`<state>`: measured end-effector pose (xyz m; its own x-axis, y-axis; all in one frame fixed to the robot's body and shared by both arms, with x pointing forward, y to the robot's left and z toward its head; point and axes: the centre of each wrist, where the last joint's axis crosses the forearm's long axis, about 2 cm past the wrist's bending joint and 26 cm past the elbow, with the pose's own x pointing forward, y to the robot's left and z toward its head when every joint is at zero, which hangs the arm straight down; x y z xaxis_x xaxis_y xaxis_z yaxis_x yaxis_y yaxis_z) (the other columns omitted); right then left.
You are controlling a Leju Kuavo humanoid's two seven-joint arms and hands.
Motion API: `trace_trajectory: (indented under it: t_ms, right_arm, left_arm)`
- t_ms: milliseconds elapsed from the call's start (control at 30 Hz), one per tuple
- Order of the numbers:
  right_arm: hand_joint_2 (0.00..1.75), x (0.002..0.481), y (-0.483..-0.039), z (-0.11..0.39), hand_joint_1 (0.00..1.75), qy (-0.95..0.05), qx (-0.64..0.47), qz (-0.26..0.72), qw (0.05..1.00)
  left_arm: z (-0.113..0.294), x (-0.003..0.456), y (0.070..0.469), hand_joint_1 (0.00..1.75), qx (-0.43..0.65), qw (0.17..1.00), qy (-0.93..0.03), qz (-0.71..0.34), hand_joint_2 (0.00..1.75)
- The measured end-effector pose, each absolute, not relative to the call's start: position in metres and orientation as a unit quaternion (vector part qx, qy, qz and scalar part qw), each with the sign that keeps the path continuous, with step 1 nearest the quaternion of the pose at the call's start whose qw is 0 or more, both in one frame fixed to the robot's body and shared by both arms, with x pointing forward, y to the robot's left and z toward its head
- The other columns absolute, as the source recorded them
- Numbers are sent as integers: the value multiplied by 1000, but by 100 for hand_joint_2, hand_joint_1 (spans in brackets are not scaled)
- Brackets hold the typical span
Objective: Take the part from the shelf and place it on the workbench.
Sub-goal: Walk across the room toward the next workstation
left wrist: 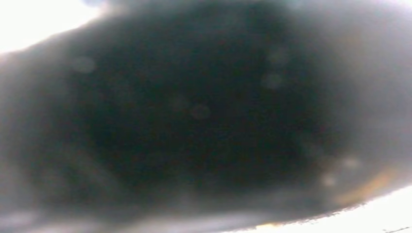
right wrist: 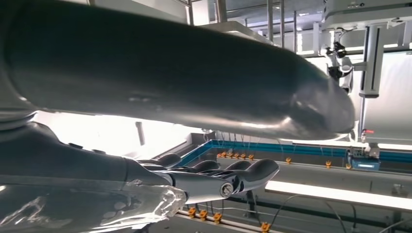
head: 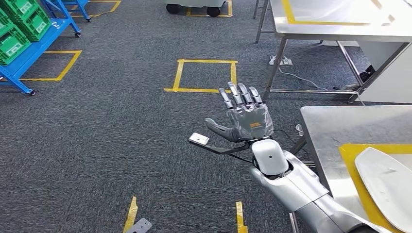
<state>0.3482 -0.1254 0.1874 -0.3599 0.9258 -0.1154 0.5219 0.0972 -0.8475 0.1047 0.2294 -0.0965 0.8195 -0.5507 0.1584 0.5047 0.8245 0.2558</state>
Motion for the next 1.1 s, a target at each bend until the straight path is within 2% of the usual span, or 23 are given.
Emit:
trace_trajectory:
  t_ms: [1100]
  right_arm:
    - [0,349,-125,189,0,-703,-515,432,233]
  left_arm:
    - [-96,106,229,0,105,948,-112,-277,0]
